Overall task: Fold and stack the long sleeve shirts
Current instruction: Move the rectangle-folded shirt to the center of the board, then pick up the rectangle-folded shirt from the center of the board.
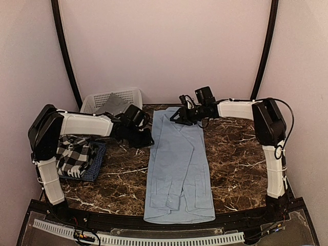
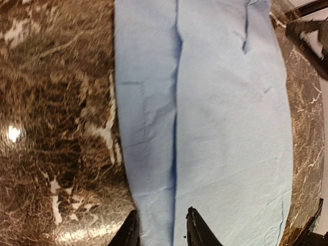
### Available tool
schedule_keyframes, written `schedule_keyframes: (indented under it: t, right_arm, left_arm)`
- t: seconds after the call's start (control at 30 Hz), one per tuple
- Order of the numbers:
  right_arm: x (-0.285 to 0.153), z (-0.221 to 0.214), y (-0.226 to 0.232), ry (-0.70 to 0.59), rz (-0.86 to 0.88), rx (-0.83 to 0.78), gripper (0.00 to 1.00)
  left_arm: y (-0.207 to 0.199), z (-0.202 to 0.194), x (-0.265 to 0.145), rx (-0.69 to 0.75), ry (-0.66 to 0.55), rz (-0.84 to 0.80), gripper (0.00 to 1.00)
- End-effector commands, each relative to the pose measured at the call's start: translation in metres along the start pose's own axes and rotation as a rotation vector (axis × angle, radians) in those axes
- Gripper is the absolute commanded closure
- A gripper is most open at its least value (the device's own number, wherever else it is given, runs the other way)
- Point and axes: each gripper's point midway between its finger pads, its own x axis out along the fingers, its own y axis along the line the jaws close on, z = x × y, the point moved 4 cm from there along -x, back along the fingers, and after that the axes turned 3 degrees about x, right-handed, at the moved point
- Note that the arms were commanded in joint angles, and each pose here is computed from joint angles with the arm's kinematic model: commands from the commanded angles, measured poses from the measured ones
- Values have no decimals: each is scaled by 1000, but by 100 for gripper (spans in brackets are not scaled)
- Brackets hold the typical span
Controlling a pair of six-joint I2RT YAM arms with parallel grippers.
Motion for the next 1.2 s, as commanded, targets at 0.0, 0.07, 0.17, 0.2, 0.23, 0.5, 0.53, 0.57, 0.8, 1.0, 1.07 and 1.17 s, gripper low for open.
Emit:
schedule_keyframes:
  t: [0.0,0.07,0.17,0.2,0.23,0.5,0.53,0.57,0.8,1.0,1.07,1.17]
  right_arm:
    - [-19,-8,14,-35,24,-29,58]
    - [-24,-16,13,-38,22,-16,60]
    - [-28,-30,10,-30,25,3,63]
    - [-29,-35,11,-29,35,6,65]
    - [-31,-41,10,-29,42,23,65]
    - [-34,-90,-10,9,13,78,69]
    - [-32,-94,-14,20,10,87,70]
    - [-29,-98,-18,28,7,96,70]
    - [-12,-101,-55,48,-43,137,71]
    - [3,-85,-82,65,-69,154,70]
    - [6,-77,-84,61,-67,152,70]
    - [5,-65,-80,55,-69,143,69]
  left_arm:
    - [-37,38,-32,82,-106,-127,69]
    - [-47,38,-28,84,-85,-188,70]
    - [-52,34,-19,67,-57,-233,71]
    - [-56,32,-18,67,-48,-261,72]
    - [-56,28,-15,56,-34,-269,72]
    - [-58,-2,9,25,34,-365,72]
    - [-57,-4,11,21,40,-361,72]
    - [-54,-8,17,16,50,-353,72]
    - [-35,-18,47,-15,80,-266,73]
    - [-17,-11,71,-37,82,-184,75]
    - [-15,-6,75,-42,79,-175,75]
    - [-11,4,78,-32,67,-149,75]
